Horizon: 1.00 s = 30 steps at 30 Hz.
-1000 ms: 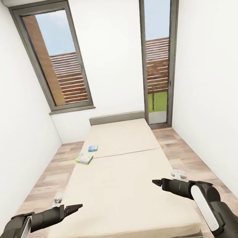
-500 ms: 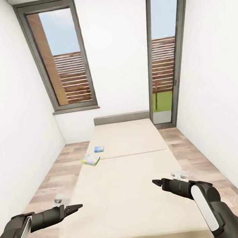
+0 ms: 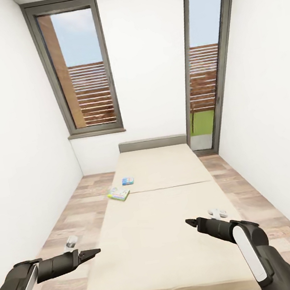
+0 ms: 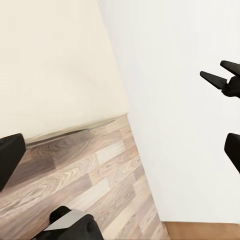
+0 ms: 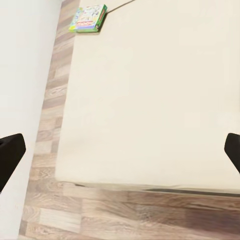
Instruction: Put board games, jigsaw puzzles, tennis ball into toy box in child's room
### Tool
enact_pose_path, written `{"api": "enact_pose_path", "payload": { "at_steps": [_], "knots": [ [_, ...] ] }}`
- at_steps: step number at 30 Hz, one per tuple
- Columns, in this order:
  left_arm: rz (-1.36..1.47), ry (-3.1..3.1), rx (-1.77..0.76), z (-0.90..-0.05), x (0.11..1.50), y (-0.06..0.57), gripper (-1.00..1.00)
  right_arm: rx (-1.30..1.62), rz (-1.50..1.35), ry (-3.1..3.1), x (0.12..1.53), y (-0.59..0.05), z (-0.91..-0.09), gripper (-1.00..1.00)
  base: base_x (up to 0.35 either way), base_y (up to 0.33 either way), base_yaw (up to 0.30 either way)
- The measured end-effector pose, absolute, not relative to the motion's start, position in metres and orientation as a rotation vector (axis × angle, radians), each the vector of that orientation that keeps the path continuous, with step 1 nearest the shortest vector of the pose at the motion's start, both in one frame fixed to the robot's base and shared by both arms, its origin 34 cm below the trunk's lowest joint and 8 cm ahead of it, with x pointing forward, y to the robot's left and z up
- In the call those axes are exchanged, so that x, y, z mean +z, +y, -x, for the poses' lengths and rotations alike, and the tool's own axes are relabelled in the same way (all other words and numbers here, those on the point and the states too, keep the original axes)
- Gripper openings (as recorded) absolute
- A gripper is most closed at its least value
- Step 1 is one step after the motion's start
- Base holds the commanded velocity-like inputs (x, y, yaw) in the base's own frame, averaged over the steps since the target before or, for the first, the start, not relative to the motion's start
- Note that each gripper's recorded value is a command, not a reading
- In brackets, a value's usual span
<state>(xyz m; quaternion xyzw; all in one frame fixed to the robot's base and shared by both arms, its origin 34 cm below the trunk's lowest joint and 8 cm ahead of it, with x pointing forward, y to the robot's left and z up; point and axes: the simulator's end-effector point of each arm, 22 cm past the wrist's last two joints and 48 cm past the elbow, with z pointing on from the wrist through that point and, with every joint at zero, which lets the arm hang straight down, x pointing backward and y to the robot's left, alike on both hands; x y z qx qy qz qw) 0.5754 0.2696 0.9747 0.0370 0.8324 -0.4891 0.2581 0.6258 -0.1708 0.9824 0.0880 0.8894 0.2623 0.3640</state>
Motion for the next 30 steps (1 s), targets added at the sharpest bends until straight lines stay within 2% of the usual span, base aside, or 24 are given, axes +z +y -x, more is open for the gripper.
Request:
{"api": "enact_pose_path", "payload": {
  "at_steps": [7, 21, 30],
  "knots": [
    [-0.102, 2.256, -1.326, -0.5754, 0.9750, 0.2694, 1.00, 0.675, -0.226, 2.287, 0.9829, -0.1707, -0.6258, 1.00, 0.000, 0.258, -0.197],
    [-0.106, 2.252, -1.323, -0.5756, 0.9771, 0.2694, 1.00, 0.670, -0.227, 2.287, 0.9838, -0.1716, -0.6256, 1.00, 0.000, 0.151, -0.272],
    [-0.107, 2.249, -1.323, -0.5756, 0.9786, 0.2695, 1.00, 0.668, -0.227, 2.285, 0.9849, -0.1719, -0.6256, 1.00, 0.000, 0.243, -0.268]
  ]
}}
